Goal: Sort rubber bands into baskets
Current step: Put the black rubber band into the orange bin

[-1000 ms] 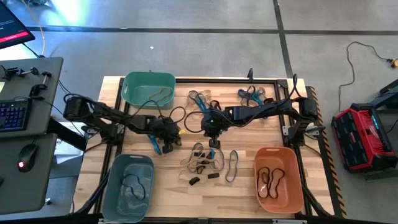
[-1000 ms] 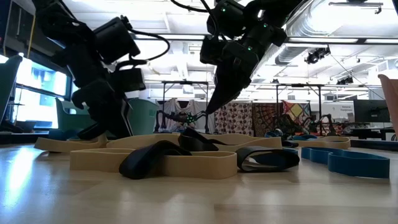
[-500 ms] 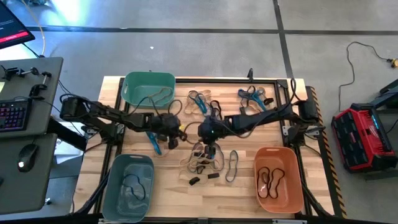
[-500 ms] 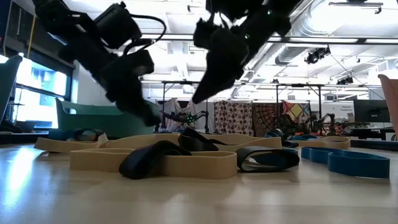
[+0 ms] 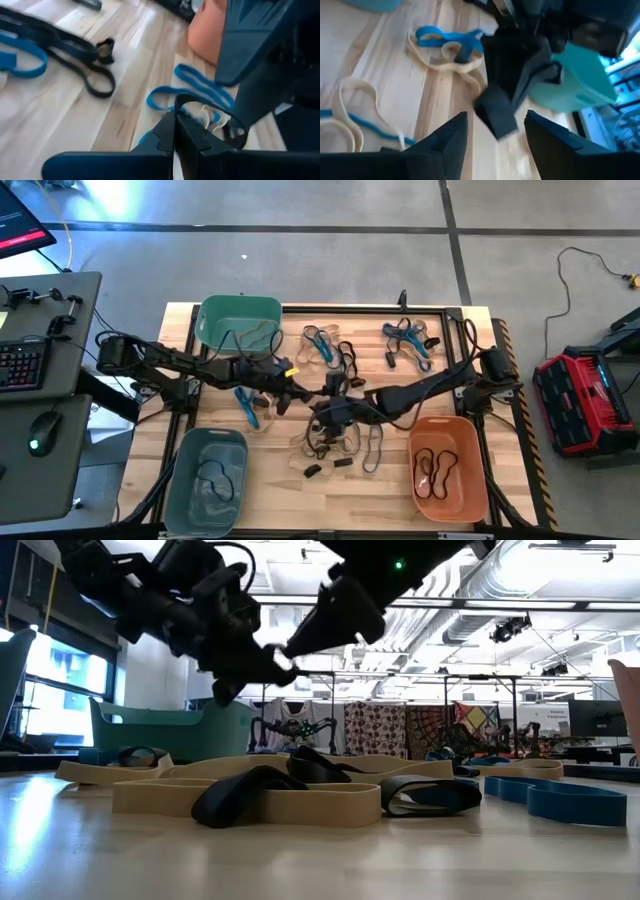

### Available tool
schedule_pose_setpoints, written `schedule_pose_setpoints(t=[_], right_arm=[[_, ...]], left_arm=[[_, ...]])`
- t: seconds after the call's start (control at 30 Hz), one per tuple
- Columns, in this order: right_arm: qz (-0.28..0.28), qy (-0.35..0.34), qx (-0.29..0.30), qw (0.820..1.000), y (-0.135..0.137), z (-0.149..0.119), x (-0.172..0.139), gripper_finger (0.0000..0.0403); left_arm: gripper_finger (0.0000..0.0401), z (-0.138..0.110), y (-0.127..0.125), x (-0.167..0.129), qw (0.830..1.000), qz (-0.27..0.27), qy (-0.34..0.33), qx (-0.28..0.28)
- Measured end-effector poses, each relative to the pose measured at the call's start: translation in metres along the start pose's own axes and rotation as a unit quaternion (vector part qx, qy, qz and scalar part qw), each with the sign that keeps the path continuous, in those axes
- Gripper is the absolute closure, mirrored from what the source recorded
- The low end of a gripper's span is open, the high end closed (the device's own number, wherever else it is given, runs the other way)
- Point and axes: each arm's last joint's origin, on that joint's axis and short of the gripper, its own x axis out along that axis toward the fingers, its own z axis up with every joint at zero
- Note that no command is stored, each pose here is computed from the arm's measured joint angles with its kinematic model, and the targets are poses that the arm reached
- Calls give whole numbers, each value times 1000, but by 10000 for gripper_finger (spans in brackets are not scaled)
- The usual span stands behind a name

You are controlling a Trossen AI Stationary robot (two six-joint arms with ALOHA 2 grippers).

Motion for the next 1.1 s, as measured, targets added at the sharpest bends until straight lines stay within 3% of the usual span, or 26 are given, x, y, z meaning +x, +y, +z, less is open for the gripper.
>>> schedule_pose_setpoints(t=[0.27,0.53,0.77,1.1], right_arm=[[-17,-4,-1,1000,-1,2,0,269],[-51,-12,-10,999,-3,5,-1,393],[-54,-16,11,998,-2,7,-2,400],[-54,-15,62,996,11,10,-11,402]], left_arm=[[401,6,-3,0,999,-15,-30,-2],[401,7,-4,0,999,-20,-32,0],[382,7,-3,0,999,-19,-33,27],[312,8,-1,0,991,29,-54,116]])
